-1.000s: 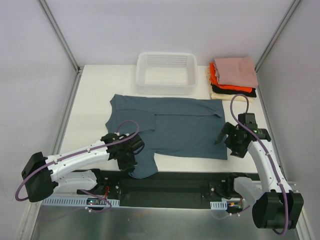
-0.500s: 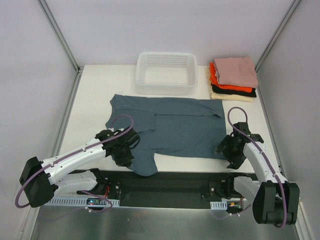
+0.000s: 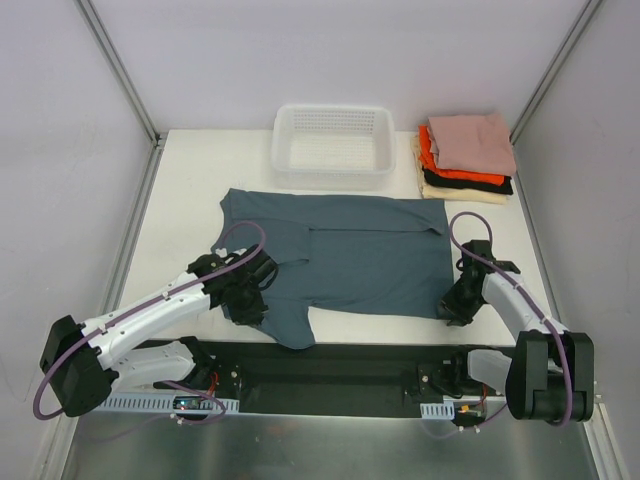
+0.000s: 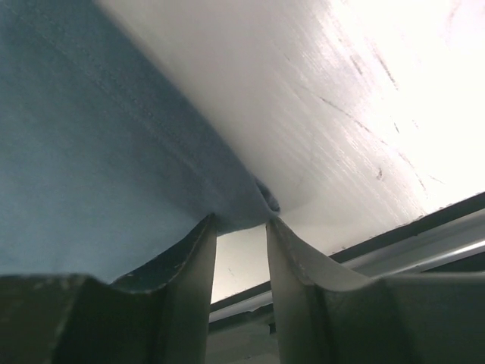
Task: Fold and stack the t-shirts
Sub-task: Fold the tshirt
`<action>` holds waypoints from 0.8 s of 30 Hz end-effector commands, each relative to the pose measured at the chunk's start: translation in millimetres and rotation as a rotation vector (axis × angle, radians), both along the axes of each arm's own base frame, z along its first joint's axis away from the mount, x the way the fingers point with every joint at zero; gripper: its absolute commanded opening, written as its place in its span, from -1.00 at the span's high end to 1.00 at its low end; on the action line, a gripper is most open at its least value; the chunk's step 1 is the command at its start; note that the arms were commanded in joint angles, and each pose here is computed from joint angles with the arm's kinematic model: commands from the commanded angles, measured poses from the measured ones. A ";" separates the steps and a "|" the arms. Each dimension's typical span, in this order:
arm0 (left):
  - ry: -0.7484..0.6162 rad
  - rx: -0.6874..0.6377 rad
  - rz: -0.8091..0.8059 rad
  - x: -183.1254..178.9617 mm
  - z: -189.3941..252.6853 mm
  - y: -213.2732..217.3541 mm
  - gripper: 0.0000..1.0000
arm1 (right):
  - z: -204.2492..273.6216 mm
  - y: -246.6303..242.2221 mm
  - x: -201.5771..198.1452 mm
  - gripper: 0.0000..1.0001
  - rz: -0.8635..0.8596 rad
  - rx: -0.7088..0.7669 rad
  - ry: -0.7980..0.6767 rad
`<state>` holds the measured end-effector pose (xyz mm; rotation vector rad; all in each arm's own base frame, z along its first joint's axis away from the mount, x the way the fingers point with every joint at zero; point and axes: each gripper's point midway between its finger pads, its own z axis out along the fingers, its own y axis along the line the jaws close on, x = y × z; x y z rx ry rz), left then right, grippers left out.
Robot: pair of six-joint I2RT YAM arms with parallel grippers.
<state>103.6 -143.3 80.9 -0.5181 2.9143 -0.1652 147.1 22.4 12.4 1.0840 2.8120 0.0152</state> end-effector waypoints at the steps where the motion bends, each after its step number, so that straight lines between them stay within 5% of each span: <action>1: -0.030 -0.041 -0.031 12.1 10.0 -8.5 1.00 | 1.1 -10.0 10.5 0.32 -0.012 -0.054 -0.022; 5: -0.033 -0.056 -0.034 16.1 12.3 -8.9 1.00 | 3.2 -9.7 19.9 0.42 0.014 -0.051 -0.033; 14: -0.054 -0.102 -0.070 25.8 22.9 -13.3 1.00 | 11.0 -5.3 35.4 0.99 0.057 -0.026 -0.096; 24: -0.123 -0.124 -0.067 56.1 39.2 -11.6 1.00 | 34.1 14.7 65.5 0.99 0.117 0.062 -0.147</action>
